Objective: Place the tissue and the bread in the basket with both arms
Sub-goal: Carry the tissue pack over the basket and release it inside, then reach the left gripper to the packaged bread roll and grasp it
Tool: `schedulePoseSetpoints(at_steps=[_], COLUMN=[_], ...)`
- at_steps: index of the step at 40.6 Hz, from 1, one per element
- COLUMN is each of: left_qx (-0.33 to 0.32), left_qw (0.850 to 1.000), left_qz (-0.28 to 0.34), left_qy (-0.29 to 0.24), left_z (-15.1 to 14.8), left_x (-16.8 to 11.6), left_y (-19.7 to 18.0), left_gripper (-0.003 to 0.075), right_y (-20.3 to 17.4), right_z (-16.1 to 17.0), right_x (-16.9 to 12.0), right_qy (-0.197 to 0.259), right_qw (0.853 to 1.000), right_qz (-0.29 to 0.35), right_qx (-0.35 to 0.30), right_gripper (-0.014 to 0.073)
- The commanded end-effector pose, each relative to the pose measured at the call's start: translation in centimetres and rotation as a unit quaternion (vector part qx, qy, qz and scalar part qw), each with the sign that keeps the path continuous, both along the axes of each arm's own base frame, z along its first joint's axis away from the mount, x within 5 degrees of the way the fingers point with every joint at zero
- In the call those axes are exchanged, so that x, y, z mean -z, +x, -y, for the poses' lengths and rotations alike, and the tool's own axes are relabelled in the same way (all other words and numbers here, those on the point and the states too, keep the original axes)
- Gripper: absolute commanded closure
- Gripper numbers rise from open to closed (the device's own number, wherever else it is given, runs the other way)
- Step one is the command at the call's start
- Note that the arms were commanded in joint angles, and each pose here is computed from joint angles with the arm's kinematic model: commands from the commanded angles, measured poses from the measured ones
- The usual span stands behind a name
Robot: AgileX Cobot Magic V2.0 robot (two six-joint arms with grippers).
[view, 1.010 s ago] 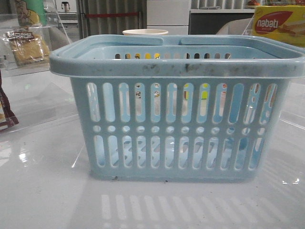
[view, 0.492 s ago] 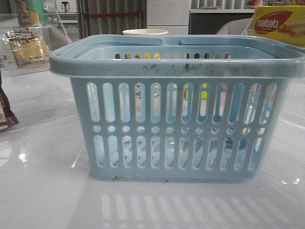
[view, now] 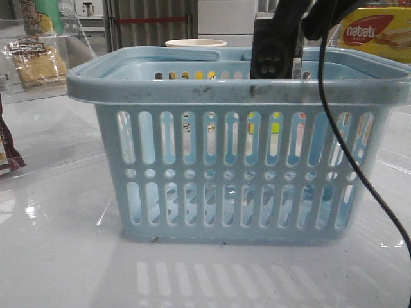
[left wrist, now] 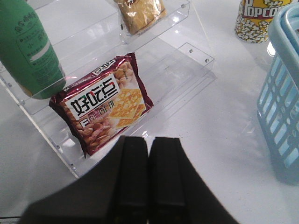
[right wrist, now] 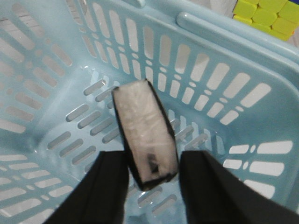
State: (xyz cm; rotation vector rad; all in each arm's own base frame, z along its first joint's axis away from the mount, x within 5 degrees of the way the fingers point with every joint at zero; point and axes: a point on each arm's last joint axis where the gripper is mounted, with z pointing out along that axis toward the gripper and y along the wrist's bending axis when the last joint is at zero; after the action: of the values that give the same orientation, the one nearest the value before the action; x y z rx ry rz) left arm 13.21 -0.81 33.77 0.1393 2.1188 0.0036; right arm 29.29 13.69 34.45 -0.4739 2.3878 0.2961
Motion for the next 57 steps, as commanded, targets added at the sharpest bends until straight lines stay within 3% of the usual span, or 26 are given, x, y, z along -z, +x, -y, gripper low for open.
schedulePoseSetpoints(at_steps=[1, 9, 21, 25, 33, 36, 57], left_qx=[0.0, 0.0, 0.0, 0.0, 0.0, -0.001, -0.016], left_qw=[0.998, 0.998, 0.998, 0.998, 0.997, 0.997, 0.999], left_qz=[0.055, 0.055, 0.055, 0.061, 0.073, 0.075, 0.024], left_qy=[-0.008, -0.008, -0.008, -0.008, -0.009, -0.009, -0.023], left_z=[0.1, 0.1, 0.1, 0.1, 0.2, 0.3, 0.8], left_x=[-1.7, -1.7, -1.7, -1.8, -1.6, -1.5, -0.9], left_y=[0.3, 0.3, 0.3, 0.5, 2.6, 3.7, 18.1], left_gripper=[0.0629, 0.0629, 0.0617, 0.054, 0.0218, 0.0153, 0.0147], right_y=[-0.2, -1.6, -9.2, -11.5, -14.7, -15.3, -15.3], right_z=[0.2, 0.8, 4.2, 5.3, 6.7, 6.9, 7.0], right_x=[-2.4, -3.4, -4.3, -3.9, -3.2, -3.1, -3.0], right_qy=[0.021, 0.026, 0.025, 0.025, 0.033, 0.034, 0.031], right_qw=[0.998, 0.997, 0.989, 0.987, 0.984, 0.984, 0.984], right_qz=[0.063, 0.079, 0.145, 0.156, 0.176, 0.176, 0.173], right_qx=[0.0, 0.001, -0.02, -0.023, -0.022, -0.022, -0.023], right_gripper=[0.004, 0.0034, 0.0034, 0.0034, 0.0034, 0.0034, 0.0034])
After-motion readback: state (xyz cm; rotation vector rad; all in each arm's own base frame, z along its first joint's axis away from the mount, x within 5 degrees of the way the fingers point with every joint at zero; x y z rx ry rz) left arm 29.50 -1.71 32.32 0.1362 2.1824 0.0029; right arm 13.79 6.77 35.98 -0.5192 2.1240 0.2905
